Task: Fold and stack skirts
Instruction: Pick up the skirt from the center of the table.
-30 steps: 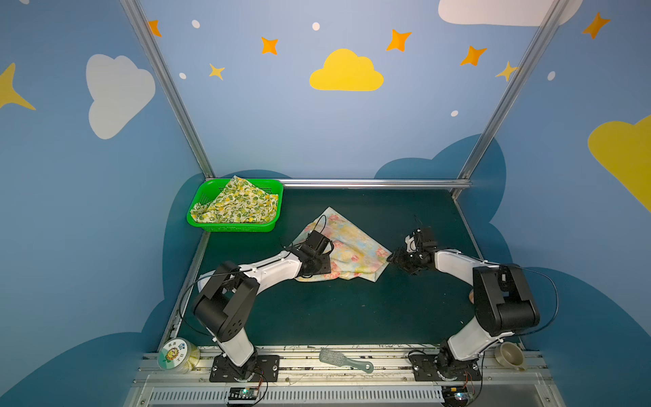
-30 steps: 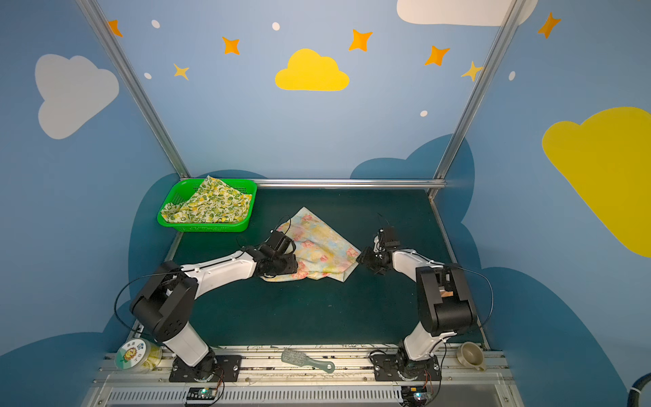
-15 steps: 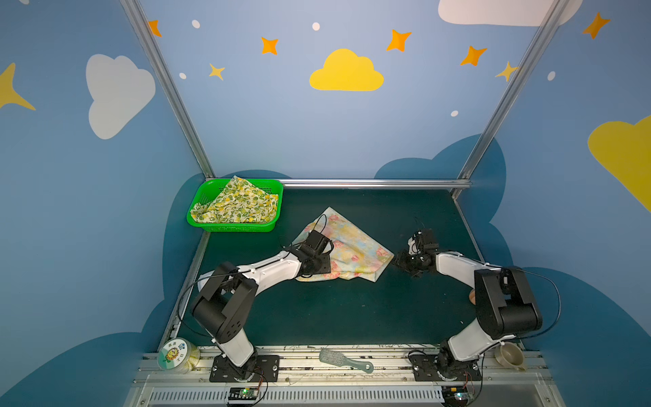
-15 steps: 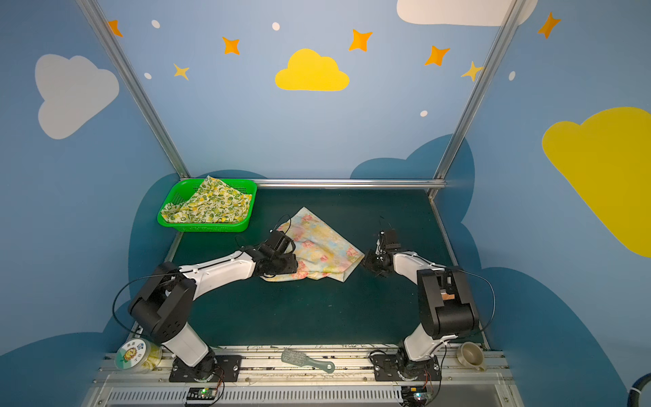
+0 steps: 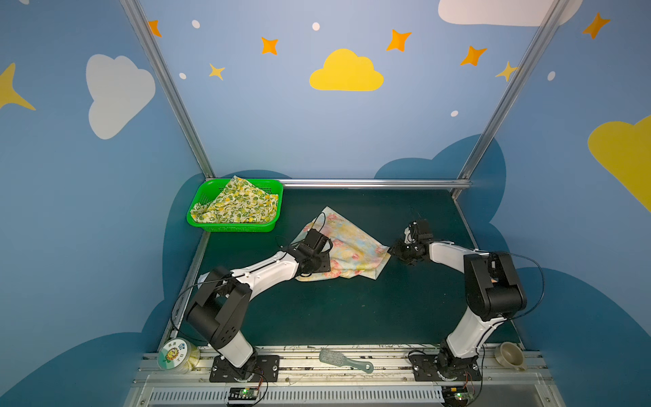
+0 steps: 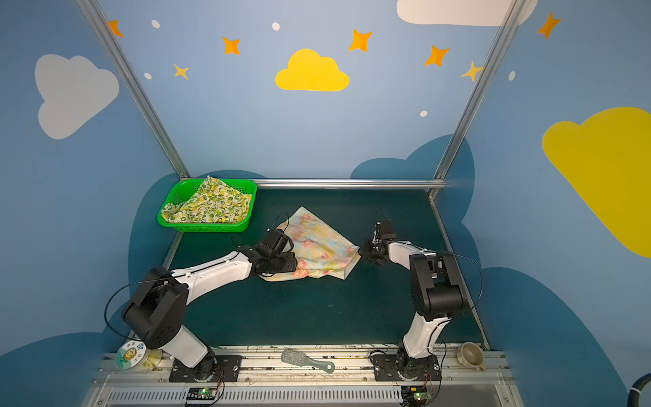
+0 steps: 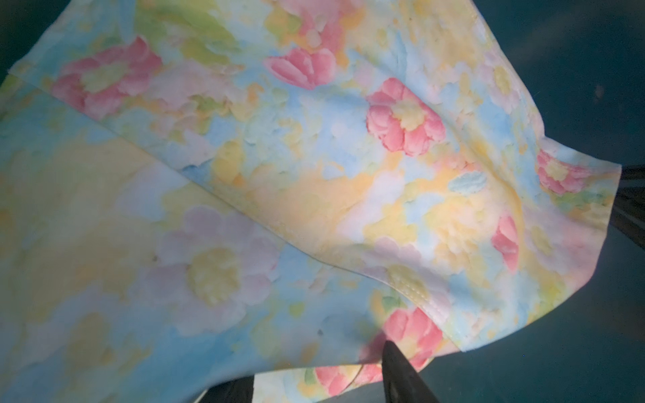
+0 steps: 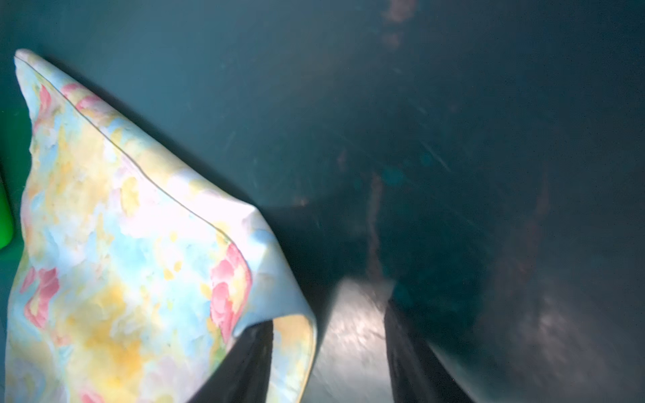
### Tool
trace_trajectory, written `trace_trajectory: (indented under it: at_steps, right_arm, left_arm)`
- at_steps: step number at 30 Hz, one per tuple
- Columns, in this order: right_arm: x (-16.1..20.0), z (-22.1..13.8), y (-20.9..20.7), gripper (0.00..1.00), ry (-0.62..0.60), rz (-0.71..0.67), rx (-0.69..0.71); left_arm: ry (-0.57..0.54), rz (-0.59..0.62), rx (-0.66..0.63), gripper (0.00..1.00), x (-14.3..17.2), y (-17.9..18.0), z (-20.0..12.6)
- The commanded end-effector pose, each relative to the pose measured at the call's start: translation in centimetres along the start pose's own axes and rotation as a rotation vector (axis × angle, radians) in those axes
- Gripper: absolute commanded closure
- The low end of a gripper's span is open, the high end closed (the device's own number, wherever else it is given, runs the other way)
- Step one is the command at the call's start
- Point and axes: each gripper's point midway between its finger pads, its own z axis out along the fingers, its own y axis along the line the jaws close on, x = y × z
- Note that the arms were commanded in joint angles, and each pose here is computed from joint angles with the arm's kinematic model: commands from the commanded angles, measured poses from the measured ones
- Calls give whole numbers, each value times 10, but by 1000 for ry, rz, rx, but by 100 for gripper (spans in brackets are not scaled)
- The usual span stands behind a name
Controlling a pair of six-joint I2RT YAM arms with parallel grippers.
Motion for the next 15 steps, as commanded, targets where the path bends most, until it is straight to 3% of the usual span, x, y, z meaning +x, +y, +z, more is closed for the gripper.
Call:
trace_trajectory:
  at_steps: [1,4,8,11,15]
  right_arm:
    - [3,15,8,56,19,-12,-21]
    - [0,17,19,69,8,-40,-51]
    - [-2,15,31,98,-2,-73,-78]
    - [-5,1,40,100,-15,-89,-92]
    - [-8,-43,62,100,-14,-132,-113]
  left_arm:
    - [-10,9,-4,41,-4,0,-9]
    - [-12,3,-1,41,-4,0,-11]
    - [-15,1,-3,42,-3,1,-12]
    - [-21,-4,-4,42,-5,1,-15]
    - [-26,3,35,43,-8,-7,-26]
